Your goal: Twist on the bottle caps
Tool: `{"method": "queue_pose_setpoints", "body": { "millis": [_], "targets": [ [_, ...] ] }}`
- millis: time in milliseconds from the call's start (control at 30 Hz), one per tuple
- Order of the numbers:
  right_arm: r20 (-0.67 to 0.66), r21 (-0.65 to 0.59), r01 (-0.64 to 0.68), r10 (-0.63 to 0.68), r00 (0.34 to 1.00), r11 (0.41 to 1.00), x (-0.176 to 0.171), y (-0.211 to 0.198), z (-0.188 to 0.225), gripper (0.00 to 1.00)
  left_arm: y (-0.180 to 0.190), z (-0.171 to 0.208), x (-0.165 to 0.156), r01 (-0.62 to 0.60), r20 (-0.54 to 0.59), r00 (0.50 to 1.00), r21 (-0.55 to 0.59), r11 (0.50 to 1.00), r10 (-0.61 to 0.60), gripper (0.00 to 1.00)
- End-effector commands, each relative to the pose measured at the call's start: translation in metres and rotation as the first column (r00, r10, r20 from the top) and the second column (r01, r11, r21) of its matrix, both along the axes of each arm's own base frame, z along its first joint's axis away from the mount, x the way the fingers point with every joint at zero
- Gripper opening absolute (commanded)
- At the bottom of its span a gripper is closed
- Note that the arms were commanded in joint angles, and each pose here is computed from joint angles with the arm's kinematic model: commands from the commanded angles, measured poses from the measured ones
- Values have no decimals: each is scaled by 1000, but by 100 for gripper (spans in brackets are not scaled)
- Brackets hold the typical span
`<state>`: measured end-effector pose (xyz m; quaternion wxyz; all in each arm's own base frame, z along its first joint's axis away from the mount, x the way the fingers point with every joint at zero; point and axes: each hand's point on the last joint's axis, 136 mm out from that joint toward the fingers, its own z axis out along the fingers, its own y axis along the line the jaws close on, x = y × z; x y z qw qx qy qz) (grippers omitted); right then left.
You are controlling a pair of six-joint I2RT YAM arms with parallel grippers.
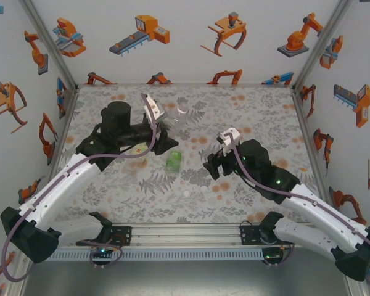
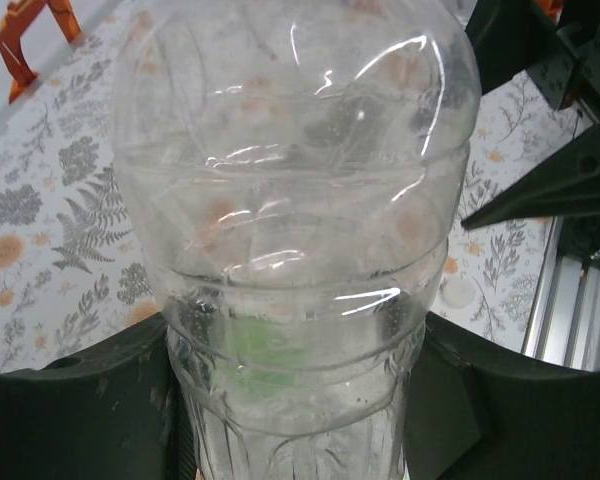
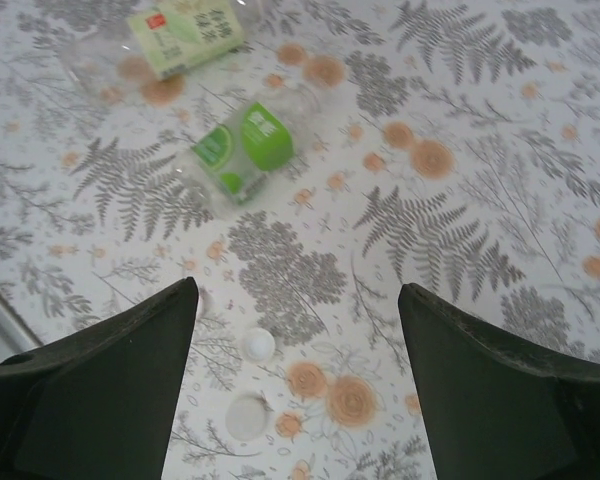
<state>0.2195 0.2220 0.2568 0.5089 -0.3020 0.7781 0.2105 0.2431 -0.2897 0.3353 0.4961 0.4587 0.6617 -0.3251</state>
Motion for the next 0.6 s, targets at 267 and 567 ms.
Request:
{"method": "queue_pose_setpoints", "body": {
  "millis": [267,567],
  "targets": [
    [-191,-152,42,-71,979,987,-19,-27,-70,75,3,-6,7,-63,-36,997,-21,998,63,20],
    [-287,-147,-12,-31,957,989,-25,-14,-82,73,4,-16,7,-69,-39,997,-24,997,68,20]
  ]
}}
